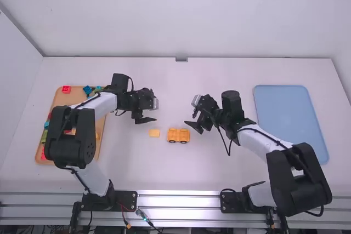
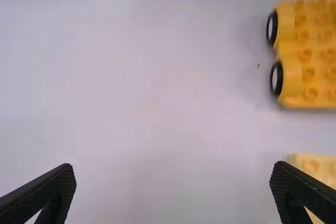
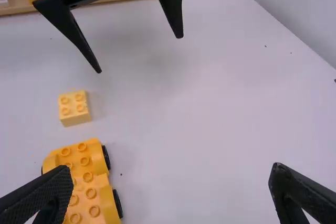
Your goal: Assemble lego blocks to make yellow taxi
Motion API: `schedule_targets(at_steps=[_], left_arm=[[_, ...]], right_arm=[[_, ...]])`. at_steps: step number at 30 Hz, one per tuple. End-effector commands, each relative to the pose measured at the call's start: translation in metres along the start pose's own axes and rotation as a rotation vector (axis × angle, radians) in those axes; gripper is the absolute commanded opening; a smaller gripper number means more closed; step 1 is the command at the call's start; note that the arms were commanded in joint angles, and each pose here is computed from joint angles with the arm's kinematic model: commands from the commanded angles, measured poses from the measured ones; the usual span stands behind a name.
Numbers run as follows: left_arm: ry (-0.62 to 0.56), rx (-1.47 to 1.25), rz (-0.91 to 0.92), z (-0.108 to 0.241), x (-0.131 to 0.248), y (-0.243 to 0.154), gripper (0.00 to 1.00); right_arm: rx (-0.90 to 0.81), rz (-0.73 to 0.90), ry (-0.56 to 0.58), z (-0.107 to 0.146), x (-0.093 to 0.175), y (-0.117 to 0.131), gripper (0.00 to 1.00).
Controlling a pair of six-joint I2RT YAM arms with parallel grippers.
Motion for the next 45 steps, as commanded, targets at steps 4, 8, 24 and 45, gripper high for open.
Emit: schedule_targets(at_steps=[4, 8, 24, 45], left_arm=[[-0.213, 0.181, 0.039, -0.021, 0.001, -0.014, 0.99], [-0.216, 0.151, 0.061, -0.014, -0.007, -0.038, 0.99], [-0.256, 0.177, -0.072, 0.033, 0.003, -0.068, 0.99], [-0.261, 0.012, 0.09, 0.046, -0.028, -0.094, 0.79]], right_arm=[[0.02, -0.022, -0.012, -0.004, -0.001, 0.0, 0.99], [0.032, -0.066, 0.007, 0.002, -0.001, 0.006, 0.99], [-0.049, -0.265, 0.066, 0.05, -0.027, 0.016, 0.99], [-0.024, -0.249, 0.099, 0.042, -0.043, 0.032, 0.99]])
Point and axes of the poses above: each hand's point on the last joint's axis, 136 mm out from that joint toward the fingers, its own x axis back along the fingers, its own y axis along the line the jaws close on, z = x × y, the point moved 7 cm from there along x, back along the fingers, and after that the axes turned 13 degrees about -x, right-handed, at the moved point
